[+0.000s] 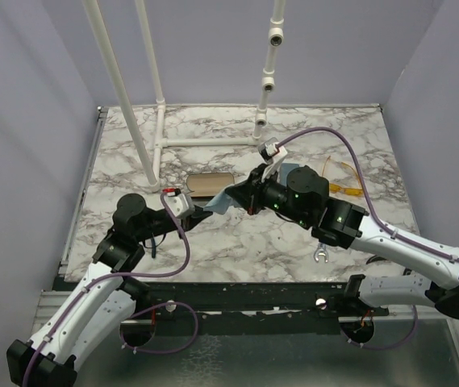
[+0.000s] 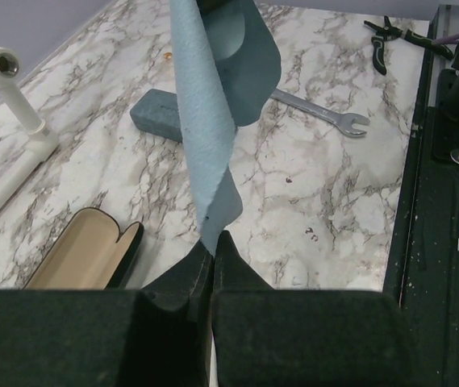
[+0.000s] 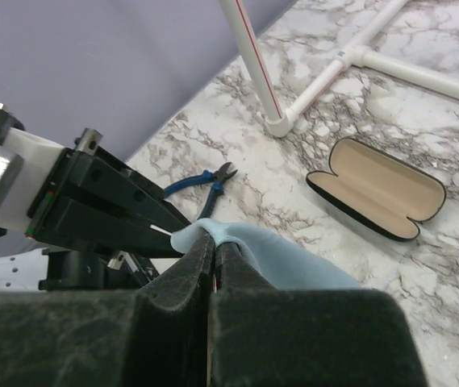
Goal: Organize the sunglasses
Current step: Fold the glasses cleaning cloth at the center of the board.
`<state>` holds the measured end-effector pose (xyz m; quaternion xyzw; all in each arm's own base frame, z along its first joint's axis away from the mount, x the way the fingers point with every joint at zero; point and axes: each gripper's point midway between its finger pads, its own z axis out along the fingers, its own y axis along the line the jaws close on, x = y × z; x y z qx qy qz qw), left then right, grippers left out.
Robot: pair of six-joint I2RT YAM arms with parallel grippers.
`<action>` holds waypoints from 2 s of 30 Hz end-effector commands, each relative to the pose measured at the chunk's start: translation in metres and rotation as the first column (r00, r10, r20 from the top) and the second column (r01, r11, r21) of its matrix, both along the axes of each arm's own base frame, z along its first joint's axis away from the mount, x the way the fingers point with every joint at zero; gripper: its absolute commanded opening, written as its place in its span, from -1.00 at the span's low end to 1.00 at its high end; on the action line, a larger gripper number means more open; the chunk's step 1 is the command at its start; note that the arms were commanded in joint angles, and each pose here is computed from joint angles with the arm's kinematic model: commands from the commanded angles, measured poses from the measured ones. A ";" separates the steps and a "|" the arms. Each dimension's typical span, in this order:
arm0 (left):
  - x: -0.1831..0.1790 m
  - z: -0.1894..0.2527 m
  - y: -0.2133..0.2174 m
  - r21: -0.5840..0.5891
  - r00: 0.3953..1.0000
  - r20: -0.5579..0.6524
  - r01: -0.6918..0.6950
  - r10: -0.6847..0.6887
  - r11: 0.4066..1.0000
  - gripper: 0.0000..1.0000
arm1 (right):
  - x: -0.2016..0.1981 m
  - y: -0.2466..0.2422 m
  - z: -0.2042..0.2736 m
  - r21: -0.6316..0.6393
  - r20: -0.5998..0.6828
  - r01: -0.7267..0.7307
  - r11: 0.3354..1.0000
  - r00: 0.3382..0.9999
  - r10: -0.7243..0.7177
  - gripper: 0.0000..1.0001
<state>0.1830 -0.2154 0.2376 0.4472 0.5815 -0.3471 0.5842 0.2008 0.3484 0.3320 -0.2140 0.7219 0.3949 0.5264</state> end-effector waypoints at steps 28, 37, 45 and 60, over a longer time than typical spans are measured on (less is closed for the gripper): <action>0.016 -0.189 -0.004 0.745 0.993 -0.078 0.118 -0.090 0.657 -1.00 | -0.009 -0.039 -0.289 -0.182 -0.652 -0.308 0.934 0.749 0.120 -0.75; 0.012 -0.194 -0.003 0.739 0.991 -0.064 0.127 -0.118 0.661 -1.00 | -0.006 -0.066 -0.296 -0.265 -0.634 -0.249 0.932 0.772 0.026 -0.19; 0.013 -0.190 -0.007 0.706 0.994 -0.045 0.105 -0.103 0.700 -1.00 | -0.016 -0.075 -0.264 -0.302 -0.353 -0.210 0.930 0.931 0.096 0.30; -0.003 -0.149 -0.038 0.555 0.975 -0.220 0.163 -0.045 0.816 -1.00 | -0.030 -0.050 -0.222 -0.237 0.444 -0.107 0.966 0.872 0.206 0.32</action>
